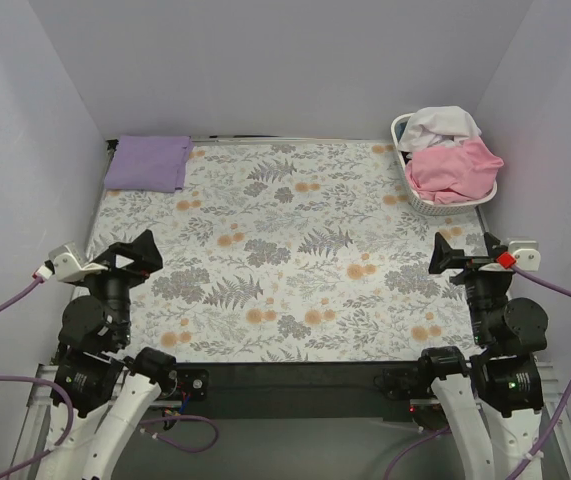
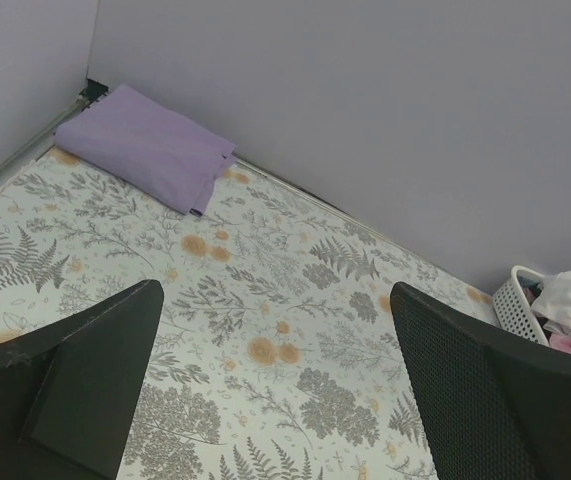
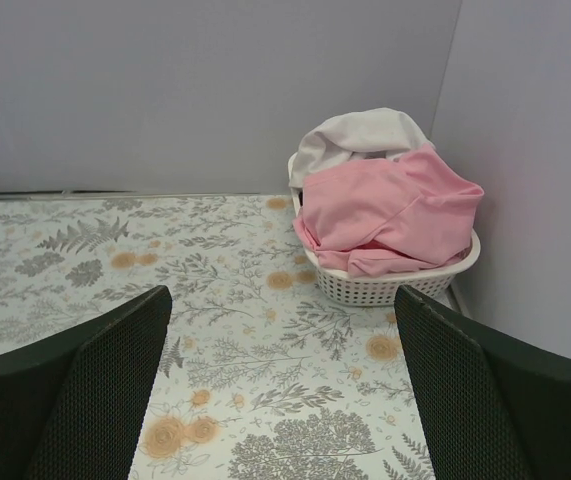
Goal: Fold and stack the t-shirts
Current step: Grab the tshirt from the pile
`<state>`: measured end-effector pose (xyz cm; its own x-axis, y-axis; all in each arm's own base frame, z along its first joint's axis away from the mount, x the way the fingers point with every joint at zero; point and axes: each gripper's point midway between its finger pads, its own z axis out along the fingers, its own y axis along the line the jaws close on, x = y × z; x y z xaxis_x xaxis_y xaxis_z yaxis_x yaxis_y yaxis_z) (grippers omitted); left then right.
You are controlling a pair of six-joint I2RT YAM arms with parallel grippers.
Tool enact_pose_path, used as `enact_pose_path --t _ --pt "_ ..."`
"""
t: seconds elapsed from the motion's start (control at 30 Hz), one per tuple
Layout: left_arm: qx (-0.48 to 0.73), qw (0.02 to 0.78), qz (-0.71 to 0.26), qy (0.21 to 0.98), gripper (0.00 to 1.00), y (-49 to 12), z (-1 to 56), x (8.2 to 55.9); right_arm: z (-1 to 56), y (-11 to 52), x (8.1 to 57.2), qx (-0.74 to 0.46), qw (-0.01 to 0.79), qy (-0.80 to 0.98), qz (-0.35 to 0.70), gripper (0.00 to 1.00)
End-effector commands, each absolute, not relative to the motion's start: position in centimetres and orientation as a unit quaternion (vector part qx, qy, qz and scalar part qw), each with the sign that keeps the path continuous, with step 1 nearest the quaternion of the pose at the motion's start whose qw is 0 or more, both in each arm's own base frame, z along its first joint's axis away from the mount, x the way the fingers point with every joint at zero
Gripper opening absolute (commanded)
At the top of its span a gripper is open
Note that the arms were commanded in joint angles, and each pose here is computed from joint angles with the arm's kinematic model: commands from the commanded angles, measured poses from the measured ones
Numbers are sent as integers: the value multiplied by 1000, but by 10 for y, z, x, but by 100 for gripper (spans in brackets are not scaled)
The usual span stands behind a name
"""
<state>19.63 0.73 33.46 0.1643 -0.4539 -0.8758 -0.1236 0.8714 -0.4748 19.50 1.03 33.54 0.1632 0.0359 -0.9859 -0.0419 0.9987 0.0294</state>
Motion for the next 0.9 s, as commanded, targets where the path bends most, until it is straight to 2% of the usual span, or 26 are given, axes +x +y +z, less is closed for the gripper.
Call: enact_pose_path --t 0.0,0.23,0.37,0.63,0.83,0.87 --pt "-226 711 -114 656 97 -1 317 211 339 11 206 19 767 640 37 98" --pt "-201 653 -132 719 97 -31 259 236 325 31 253 29 716 693 78 98" --pt "-188 620 -145 748 97 -46 235 244 307 20 292 74 672 736 41 98" --pt "-173 613 -133 759 97 -47 229 249 302 -35 355 160 625 757 -105 98" --pt "-167 626 -137 749 97 -47 235 245 283 -67 424 190 613 764 -64 92" --pt "-166 627 -135 749 97 -46 235 245 263 -71 437 198 594 778 -57 91"
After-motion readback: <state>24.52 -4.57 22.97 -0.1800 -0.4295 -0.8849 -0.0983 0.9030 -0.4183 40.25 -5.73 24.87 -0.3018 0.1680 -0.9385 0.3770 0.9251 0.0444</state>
